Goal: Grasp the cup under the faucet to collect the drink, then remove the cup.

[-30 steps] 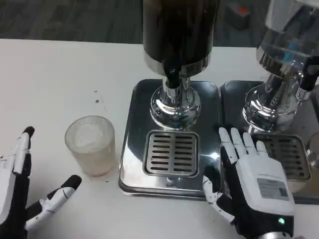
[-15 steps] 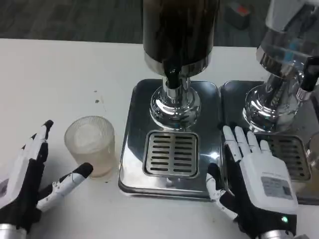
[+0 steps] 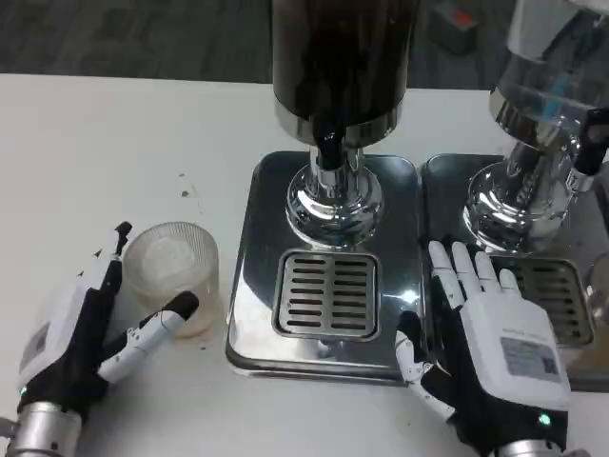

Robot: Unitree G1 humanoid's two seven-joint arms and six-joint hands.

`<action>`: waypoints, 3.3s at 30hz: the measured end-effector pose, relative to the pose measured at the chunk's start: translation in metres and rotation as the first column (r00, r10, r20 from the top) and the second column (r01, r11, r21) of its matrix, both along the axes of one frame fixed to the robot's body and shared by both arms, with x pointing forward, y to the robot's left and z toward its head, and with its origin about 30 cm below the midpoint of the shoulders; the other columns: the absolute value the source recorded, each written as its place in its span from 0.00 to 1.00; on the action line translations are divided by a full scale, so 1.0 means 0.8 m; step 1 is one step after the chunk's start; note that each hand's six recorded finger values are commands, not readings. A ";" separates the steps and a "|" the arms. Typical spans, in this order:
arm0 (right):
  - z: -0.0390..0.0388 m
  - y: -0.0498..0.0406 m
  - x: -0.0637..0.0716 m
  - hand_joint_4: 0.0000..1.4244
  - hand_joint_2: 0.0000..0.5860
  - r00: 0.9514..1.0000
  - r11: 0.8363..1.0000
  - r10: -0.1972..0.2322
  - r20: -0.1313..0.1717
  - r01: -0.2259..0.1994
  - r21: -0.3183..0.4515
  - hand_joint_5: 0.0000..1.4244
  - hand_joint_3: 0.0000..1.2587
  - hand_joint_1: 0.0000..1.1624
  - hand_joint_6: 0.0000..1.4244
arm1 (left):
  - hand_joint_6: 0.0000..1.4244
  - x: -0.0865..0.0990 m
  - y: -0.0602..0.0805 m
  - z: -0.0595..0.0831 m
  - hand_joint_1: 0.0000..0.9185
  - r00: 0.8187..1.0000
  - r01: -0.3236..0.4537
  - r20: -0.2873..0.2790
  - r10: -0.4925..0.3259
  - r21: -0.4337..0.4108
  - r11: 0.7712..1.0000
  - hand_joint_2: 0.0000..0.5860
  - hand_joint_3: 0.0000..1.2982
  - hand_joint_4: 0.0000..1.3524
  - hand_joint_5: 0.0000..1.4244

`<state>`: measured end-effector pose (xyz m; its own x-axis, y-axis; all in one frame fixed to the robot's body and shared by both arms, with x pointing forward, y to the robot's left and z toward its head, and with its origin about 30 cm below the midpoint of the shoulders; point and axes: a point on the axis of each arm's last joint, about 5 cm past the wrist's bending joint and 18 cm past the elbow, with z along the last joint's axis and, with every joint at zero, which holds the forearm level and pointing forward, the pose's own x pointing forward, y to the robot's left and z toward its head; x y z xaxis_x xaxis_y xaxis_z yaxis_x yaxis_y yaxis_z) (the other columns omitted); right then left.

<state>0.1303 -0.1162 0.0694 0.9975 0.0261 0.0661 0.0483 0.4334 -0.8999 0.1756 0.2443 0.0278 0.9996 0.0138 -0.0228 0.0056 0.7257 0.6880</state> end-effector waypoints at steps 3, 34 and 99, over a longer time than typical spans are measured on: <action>0.0001 0.001 0.000 0.00 0.99 1.000 1.000 -0.003 0.000 0.003 0.003 0.00 0.03 0.34 0.01 | 0.00 0.001 -0.003 -0.003 0.05 1.000 0.018 -0.010 -0.018 -0.002 1.000 0.00 0.00 0.00 0.00; -0.0017 0.003 -0.003 0.00 0.98 0.999 0.999 -0.032 -0.006 0.032 0.024 0.00 0.06 0.33 0.07 | 0.53 0.027 -0.012 0.002 0.29 0.996 0.061 0.060 -0.061 0.006 0.998 0.12 0.15 0.22 0.43; -0.0018 0.003 -0.002 0.00 0.96 0.997 0.996 -0.080 -0.003 0.080 0.051 0.01 0.06 0.35 0.09 | 0.72 0.065 -0.046 0.020 0.51 0.929 0.211 0.283 -0.240 0.131 0.969 0.12 0.47 0.53 0.65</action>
<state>0.1285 -0.1138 0.0679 0.9963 -0.0568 0.0647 0.0839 0.4734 -0.8768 0.2276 0.2071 0.0441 0.9381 -0.2254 0.2631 -0.0522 0.6589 0.7504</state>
